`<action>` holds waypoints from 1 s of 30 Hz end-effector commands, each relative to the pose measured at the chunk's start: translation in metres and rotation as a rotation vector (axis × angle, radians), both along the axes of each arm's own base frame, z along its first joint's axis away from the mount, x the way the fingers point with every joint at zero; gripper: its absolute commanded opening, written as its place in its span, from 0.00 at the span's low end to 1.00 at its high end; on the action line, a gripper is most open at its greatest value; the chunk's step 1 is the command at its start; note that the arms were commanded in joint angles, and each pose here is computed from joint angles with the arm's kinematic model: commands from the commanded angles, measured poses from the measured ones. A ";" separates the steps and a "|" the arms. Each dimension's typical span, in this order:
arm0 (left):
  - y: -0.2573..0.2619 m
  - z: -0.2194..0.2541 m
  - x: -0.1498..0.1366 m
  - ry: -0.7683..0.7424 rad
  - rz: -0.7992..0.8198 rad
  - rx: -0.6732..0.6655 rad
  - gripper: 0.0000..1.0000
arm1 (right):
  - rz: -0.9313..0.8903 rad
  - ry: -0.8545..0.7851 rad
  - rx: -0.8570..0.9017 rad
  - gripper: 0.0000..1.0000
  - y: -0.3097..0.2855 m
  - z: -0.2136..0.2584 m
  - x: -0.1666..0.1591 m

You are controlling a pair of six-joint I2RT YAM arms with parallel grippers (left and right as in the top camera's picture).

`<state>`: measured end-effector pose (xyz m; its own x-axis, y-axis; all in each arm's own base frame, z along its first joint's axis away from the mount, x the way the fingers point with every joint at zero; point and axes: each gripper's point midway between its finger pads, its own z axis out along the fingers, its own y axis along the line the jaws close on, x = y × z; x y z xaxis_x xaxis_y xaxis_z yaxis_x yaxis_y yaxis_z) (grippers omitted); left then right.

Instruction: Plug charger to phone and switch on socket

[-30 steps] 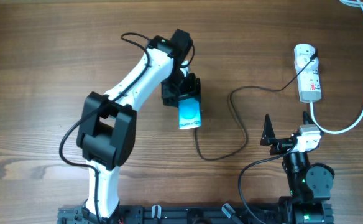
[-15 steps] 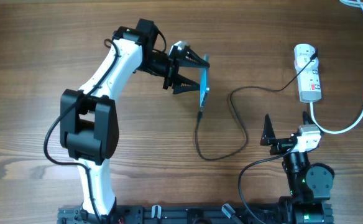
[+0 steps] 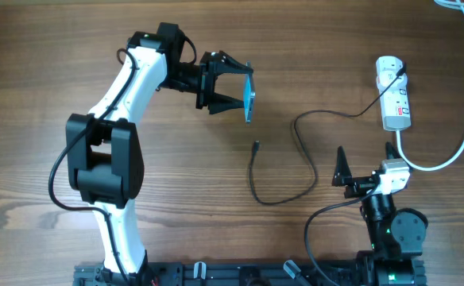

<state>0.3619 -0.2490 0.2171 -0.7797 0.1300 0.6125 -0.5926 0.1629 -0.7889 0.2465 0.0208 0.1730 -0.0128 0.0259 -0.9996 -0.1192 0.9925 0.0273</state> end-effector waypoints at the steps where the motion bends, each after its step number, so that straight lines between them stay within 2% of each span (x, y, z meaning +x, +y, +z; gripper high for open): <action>1: 0.011 0.026 0.002 0.020 0.032 -0.054 0.71 | 0.150 0.039 0.314 1.00 0.025 0.005 -0.005; 5: 0.012 0.026 0.002 0.019 0.034 -0.054 0.71 | 0.170 0.150 0.866 1.00 0.029 0.008 -0.007; 6: 0.012 0.026 0.003 0.019 0.035 -0.054 0.71 | 0.222 0.148 0.908 1.00 0.036 0.016 -0.009; 7: 0.012 0.026 0.002 0.019 0.034 -0.054 0.71 | 0.303 0.076 0.863 1.00 0.043 0.037 -0.014; 8: 0.012 0.026 0.002 0.018 0.034 -0.054 0.70 | 0.373 -0.064 0.799 1.00 0.045 0.071 -0.023; 10: 0.012 0.026 0.002 0.019 0.034 -0.054 0.70 | 0.387 -0.227 0.739 1.00 0.039 0.122 -0.037; 11: 0.012 0.026 0.002 0.019 0.034 -0.054 0.69 | 0.365 -0.248 0.651 1.00 0.038 0.146 -0.041; 13: 0.012 0.026 0.002 0.019 0.034 -0.054 0.69 | 0.302 -0.140 0.547 1.00 0.038 0.159 -0.034; 15: 0.012 0.026 0.002 0.019 0.034 -0.053 0.69 | 0.222 0.110 0.398 1.00 0.038 0.158 -0.016; 17: 0.012 0.026 0.002 0.020 0.034 -0.053 0.69 | 0.201 0.332 0.390 1.00 0.042 0.156 0.001; 19: 0.012 0.026 0.002 0.020 0.034 -0.053 0.69 | 0.297 0.443 0.418 1.00 0.060 0.169 0.013; 21: 0.012 0.026 0.002 0.020 0.034 -0.053 0.69 | 0.438 0.513 0.513 1.00 0.083 0.182 0.021; 22: 0.012 0.026 0.002 0.020 0.034 -0.054 0.69 | 0.568 0.585 0.561 1.00 0.102 0.179 0.017; 24: 0.012 0.026 0.002 0.020 0.034 -0.053 0.69 | 0.807 0.568 0.506 1.00 0.128 0.188 0.010; 27: 0.012 0.026 0.002 0.019 0.034 -0.053 0.69 | 0.820 0.645 0.514 0.99 0.149 0.181 0.015; 30: 0.012 0.026 0.003 0.019 0.035 -0.053 0.69 | 0.579 0.716 0.368 0.99 0.157 0.174 0.024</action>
